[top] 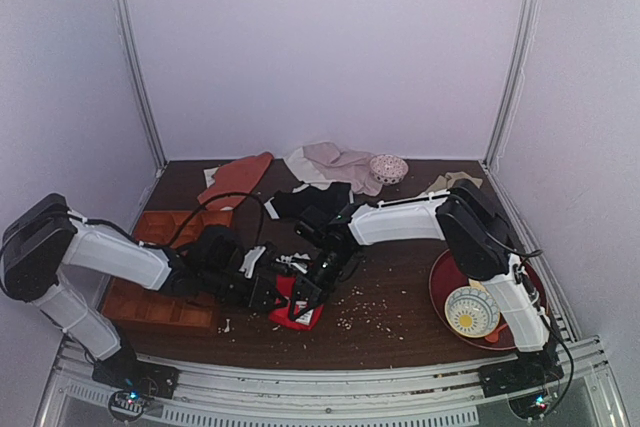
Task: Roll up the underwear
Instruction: Roll the underwear at the center of the board.
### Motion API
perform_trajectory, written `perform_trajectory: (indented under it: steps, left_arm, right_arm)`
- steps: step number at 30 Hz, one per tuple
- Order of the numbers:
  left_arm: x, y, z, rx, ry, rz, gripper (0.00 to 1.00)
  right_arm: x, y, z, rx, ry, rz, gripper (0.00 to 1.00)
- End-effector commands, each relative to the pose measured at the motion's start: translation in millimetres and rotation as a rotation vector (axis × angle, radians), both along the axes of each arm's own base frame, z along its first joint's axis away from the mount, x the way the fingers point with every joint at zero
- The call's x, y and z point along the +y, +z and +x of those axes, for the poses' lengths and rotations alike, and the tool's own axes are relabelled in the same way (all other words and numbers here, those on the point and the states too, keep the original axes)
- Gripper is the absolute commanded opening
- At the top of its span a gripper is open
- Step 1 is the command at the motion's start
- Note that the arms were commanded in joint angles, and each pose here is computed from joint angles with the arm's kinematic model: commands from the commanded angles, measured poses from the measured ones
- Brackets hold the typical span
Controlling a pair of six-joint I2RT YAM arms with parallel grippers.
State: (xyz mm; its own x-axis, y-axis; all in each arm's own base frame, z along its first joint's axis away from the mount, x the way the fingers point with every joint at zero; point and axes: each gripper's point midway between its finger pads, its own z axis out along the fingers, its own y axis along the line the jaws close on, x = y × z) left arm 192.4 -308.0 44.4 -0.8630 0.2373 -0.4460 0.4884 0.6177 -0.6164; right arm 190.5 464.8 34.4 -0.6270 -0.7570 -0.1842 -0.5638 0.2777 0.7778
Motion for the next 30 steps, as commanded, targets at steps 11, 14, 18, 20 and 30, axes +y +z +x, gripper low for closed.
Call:
perform_trajectory:
  steps: [11, 14, 18, 20, 30]
  left_arm:
    - [2.0, -2.6, -9.5, 0.008, -0.015, -0.035, 0.35]
    - [1.5, 0.0, -11.6, 0.005, -0.024, -0.052, 0.36]
    - [2.6, -2.4, -12.6, 0.007, -0.026, -0.046, 0.36]
    - [1.4, -2.9, -10.9, 0.005, -0.024, -0.046, 0.35]
    - [-8.0, -1.4, -4.1, 0.006, -0.023, -0.067, 0.31]
  right_arm:
    - [-8.0, -19.8, 4.9, 0.019, -0.021, -0.071, 0.00]
    - [-8.7, -20.2, 5.3, 0.021, -0.023, -0.074, 0.00]
    - [-8.3, -19.9, 4.9, 0.021, -0.022, -0.073, 0.00]
    - [-8.2, -20.2, 5.2, 0.022, -0.023, -0.075, 0.00]
    - [-8.4, -20.4, 5.2, 0.025, -0.023, -0.075, 0.00]
